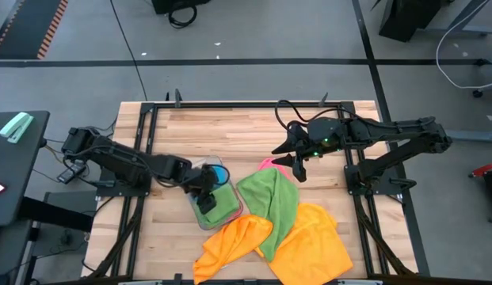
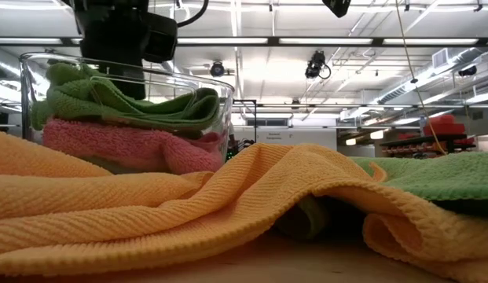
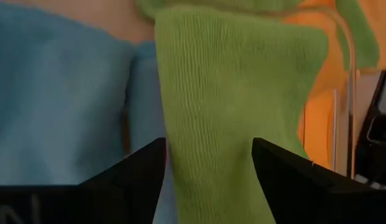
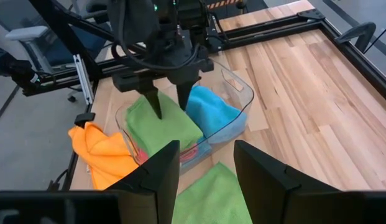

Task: Fold microfiber towels
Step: Put the top green towel into the transparent bin

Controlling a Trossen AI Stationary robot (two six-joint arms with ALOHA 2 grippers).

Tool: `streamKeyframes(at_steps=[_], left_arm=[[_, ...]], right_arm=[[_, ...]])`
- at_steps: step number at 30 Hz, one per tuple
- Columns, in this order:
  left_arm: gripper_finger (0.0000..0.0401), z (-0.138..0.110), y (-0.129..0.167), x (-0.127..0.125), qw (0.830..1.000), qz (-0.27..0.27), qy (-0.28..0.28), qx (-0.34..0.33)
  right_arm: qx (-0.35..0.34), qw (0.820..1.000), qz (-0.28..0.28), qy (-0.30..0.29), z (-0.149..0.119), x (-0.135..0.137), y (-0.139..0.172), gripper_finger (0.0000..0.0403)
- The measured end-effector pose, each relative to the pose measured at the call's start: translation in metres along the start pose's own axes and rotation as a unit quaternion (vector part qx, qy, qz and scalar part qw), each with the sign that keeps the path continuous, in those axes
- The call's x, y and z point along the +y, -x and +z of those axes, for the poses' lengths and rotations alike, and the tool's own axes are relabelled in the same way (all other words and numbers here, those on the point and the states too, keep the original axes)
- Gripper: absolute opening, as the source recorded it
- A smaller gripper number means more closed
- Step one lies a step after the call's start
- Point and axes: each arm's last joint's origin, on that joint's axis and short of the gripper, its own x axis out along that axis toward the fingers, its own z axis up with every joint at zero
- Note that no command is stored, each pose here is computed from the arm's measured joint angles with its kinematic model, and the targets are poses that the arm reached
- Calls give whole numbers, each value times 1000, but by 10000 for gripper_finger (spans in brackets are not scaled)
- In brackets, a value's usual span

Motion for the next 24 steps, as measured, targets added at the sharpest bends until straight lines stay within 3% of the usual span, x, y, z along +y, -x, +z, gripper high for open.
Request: streamKeyframes(at_steps=[5, 11, 18, 24], left_arm=[[247, 7, -7, 2, 1000, 7, -9, -23], [240, 18, -12, -5, 998, -45, 0, -51], [222, 14, -28, -11, 998, -64, -7, -27], [208, 15, -22, -8, 998, -62, -13, -27]], right_arm=[[0, 1000, 0, -1, 0, 0, 0, 161], [0, 1000, 0, -4, 0, 0, 0, 161], [-3, 1000, 0, -4, 1, 0, 0, 161], [0, 1000, 0, -3, 0, 0, 0, 161]])
